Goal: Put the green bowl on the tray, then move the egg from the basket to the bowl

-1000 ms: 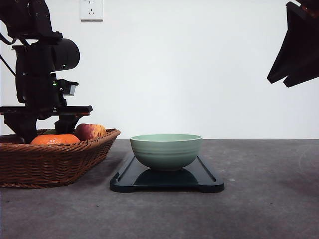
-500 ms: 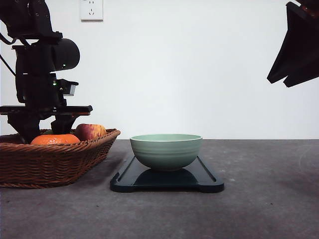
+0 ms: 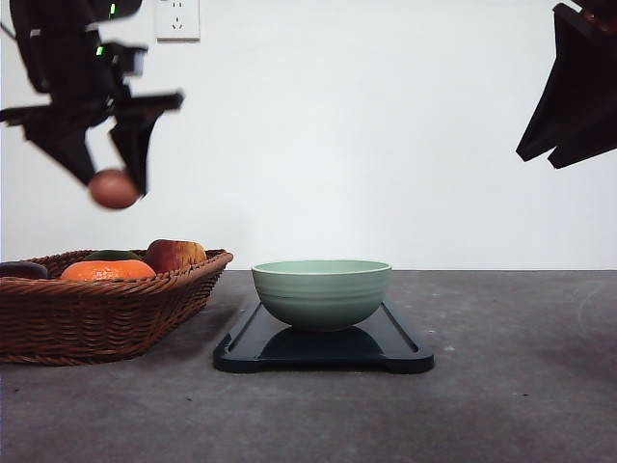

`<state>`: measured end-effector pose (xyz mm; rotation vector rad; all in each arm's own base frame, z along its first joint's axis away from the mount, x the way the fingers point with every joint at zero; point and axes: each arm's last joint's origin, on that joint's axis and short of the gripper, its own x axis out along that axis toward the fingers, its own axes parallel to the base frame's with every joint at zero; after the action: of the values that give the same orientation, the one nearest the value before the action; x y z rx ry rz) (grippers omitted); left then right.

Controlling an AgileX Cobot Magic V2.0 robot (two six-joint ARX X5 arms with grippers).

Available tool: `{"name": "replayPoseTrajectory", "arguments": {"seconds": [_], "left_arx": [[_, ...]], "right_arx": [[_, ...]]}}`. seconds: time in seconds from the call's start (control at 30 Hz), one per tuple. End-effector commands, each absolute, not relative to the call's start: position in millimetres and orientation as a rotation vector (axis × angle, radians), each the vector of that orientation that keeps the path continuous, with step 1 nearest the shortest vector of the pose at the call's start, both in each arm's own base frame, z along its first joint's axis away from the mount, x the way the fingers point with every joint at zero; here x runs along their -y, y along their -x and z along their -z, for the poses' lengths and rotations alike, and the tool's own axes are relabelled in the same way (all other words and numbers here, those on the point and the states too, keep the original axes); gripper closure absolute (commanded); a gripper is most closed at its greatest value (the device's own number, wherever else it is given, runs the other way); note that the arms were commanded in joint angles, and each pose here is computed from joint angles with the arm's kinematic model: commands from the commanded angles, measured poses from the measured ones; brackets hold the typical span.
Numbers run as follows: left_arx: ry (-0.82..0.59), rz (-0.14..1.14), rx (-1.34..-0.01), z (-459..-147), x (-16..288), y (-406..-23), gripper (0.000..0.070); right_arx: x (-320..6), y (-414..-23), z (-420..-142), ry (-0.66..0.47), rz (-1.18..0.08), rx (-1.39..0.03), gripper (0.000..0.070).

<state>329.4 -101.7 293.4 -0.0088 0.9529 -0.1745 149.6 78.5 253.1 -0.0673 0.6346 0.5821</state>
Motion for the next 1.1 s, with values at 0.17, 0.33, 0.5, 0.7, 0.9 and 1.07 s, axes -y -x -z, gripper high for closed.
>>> {"name": "replayPoseTrajectory", "arguments": {"seconds": [0.17,0.33,0.5,0.7,0.9,1.07], "left_arx": [[0.072,0.375,-0.812,-311.8,139.9,-327.5,0.0474],[0.061,0.469,-0.724,-312.6,171.9,-325.9,0.0474],[0.045,0.536,-0.689,-302.2,200.8,-326.6,0.0474],[0.012,0.569,-0.742,-270.6,226.9,-332.6,0.0474],[-0.02,0.582,-0.801,-233.2,246.1,-341.0,0.0474],[-0.048,0.585,-0.847,-208.2,256.0,-344.2,0.0474]], "right_arx": [[-80.0,-151.2,-253.1,0.072,-0.585,-0.623,0.0462],[-80.0,-151.3,-253.1,0.072,-0.586,-0.622,0.0462],[-80.0,-151.3,-253.1,0.072,-0.586,-0.622,0.0462],[-80.0,-151.3,-253.1,0.072,-0.586,-0.623,0.0462],[-80.0,-151.3,-253.1,0.072,-0.586,-0.623,0.0462],[-80.0,-151.2,-253.1,0.072,-0.586,-0.623,0.0462]]}}
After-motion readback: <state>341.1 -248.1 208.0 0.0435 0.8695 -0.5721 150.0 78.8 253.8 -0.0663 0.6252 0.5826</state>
